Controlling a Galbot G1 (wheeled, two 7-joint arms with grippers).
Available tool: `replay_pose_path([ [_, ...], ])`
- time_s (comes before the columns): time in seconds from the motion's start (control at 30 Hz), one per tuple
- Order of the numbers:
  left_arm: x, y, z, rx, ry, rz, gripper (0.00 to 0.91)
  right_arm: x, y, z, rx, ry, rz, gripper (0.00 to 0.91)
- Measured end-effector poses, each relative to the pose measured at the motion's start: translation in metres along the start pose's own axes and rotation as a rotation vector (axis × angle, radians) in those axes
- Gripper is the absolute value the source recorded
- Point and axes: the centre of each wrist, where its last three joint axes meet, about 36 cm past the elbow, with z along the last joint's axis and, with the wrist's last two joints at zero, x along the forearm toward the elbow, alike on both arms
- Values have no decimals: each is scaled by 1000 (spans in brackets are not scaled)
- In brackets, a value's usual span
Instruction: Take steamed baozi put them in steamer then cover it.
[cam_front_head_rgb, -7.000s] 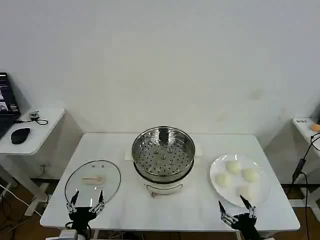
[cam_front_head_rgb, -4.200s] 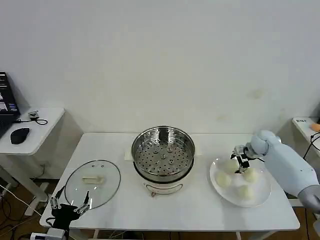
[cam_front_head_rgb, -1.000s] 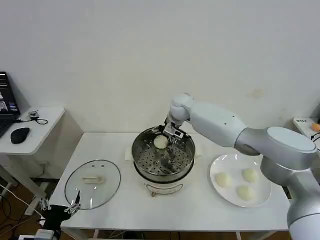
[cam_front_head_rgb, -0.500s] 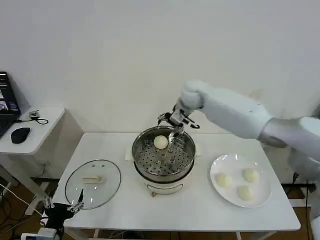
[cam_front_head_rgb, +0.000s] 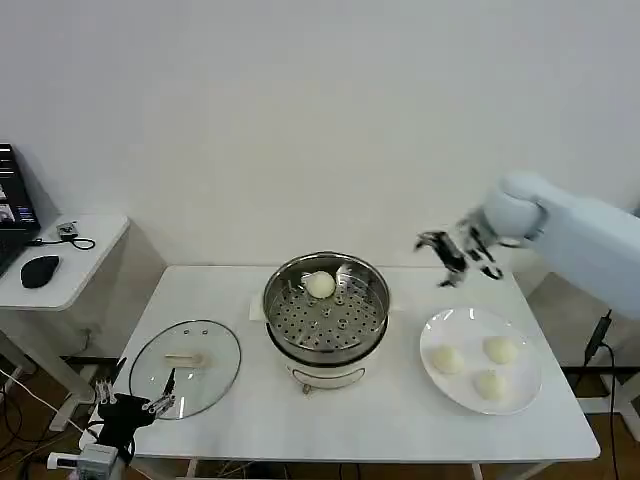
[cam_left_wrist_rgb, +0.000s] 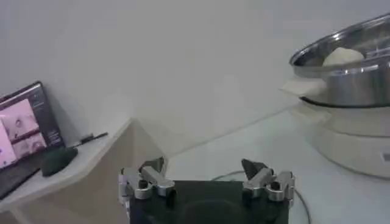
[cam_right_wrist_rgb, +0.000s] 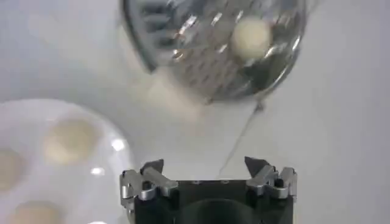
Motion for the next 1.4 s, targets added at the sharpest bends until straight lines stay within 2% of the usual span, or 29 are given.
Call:
replay_pose_path([
  [0.23, -3, 3, -4, -10, -12, 2, 907, -25, 62, 19, -133, 14, -60, 907],
  [0.47, -3, 6, -5, -15, -9, -4, 907, -52, 88, 19, -184, 9, -113, 907],
  [0.73, -3, 11, -1, -19, 3, -15, 907, -87, 89, 17, -206, 0, -156, 907],
  [1.33, -3, 16, 3, -22, 17, -34, 907, -153, 65, -5, -192, -10, -182, 907],
  [1.4, -3, 16, 4, -21, 19, -34, 907, -158, 63, -7, -190, -8, -185, 877],
])
